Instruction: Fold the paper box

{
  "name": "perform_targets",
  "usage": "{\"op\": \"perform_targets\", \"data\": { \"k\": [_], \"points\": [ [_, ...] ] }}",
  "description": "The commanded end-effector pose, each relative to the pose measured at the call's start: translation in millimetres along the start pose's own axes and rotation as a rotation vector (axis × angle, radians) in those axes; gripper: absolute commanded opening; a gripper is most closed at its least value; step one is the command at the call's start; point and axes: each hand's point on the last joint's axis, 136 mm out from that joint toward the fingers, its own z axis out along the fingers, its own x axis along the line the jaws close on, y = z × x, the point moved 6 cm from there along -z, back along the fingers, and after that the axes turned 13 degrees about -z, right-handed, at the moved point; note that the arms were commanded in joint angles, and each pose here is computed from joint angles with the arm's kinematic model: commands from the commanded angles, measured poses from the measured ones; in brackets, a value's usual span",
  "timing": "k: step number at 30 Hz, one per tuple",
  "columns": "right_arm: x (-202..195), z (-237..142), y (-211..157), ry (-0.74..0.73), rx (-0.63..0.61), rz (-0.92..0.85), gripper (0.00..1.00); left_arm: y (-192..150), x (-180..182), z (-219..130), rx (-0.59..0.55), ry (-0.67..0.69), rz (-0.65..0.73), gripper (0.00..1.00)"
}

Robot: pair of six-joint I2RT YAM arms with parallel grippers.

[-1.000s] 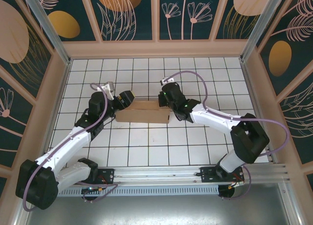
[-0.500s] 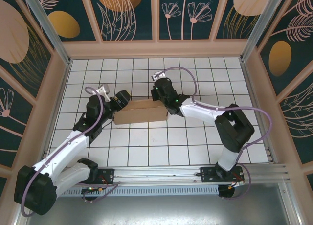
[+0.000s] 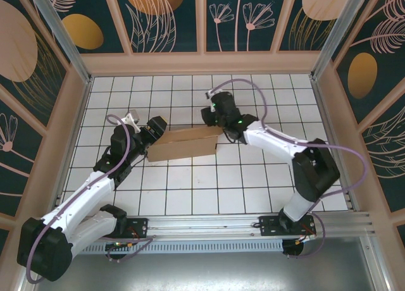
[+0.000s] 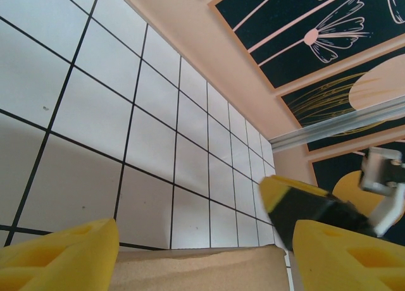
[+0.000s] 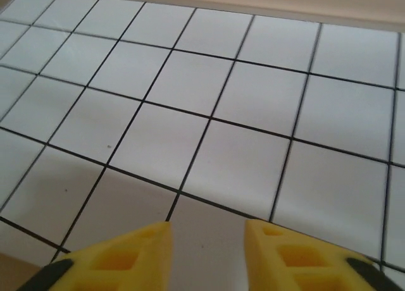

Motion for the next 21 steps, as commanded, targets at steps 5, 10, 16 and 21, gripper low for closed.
{"op": "perform_targets", "data": {
  "k": [5, 10, 16, 21],
  "points": [
    [-11.7, -52.6, -11.8, 0.115, 0.117, 0.201, 0.47, -24.3, 72.7, 0.4, 0.104, 0.329, -0.039, 0.73],
    [-3.7, -54.7, -27.7, 0.199, 0.163, 0.224, 0.5, -24.3, 75.0, 2.2, 0.102, 0.338, -0.03, 0.73],
    [4.3, -42.2, -48.6, 0.267, 0.225, 0.271, 0.56, -24.2, 75.3, 2.8, 0.1, 0.337, -0.029, 0.73],
    [15.0, -33.5, -63.7, 0.357, 0.236, 0.321, 0.54, -24.9, 76.6, 3.9, 0.104, 0.336, -0.027, 0.73]
  ]
}}
